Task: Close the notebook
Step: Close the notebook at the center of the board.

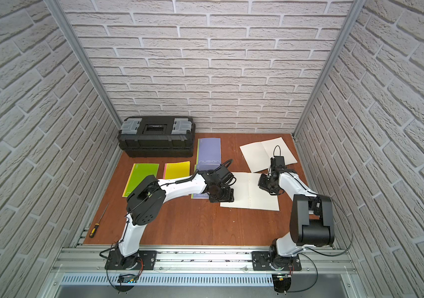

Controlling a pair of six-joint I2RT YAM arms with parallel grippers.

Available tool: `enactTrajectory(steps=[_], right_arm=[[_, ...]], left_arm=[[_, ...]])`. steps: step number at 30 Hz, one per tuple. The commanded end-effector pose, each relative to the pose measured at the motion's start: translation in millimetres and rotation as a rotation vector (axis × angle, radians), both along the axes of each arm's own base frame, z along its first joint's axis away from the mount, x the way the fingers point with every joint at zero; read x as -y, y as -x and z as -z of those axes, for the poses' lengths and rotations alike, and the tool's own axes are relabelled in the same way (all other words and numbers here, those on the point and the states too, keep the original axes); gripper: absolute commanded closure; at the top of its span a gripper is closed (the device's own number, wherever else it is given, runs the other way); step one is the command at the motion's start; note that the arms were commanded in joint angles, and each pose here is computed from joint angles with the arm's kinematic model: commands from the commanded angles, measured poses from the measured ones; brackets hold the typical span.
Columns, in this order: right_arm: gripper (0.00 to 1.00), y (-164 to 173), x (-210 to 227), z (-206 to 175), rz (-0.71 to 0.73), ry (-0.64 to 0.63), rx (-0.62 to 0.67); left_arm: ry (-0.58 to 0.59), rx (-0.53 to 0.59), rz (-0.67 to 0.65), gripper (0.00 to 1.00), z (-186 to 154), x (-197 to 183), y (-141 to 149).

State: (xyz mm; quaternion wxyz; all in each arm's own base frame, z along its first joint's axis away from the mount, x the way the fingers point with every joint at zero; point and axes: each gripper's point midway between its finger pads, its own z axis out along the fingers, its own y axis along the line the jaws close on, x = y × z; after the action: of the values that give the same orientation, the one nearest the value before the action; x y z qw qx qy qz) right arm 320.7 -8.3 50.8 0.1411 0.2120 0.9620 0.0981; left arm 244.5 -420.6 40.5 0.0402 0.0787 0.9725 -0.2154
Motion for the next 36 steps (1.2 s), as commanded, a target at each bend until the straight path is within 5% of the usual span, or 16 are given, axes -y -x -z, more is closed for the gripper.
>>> enactTrajectory(steps=[1, 21, 36], right_arm=[[0.75, 6, 1, 12, -0.004, 0.022, -0.032], [0.76, 11, 1, 33, 0.002, 0.028, -0.091], [0.76, 13, -3, 40, -0.007, 0.016, -0.116]], left_arm=[[0.032, 0.009, -0.006, 0.24, -11, 5, 2], [-0.013, 0.005, -0.03, 0.24, -6, -5, 4], [0.105, -0.014, 0.018, 0.24, -14, 18, 4]])
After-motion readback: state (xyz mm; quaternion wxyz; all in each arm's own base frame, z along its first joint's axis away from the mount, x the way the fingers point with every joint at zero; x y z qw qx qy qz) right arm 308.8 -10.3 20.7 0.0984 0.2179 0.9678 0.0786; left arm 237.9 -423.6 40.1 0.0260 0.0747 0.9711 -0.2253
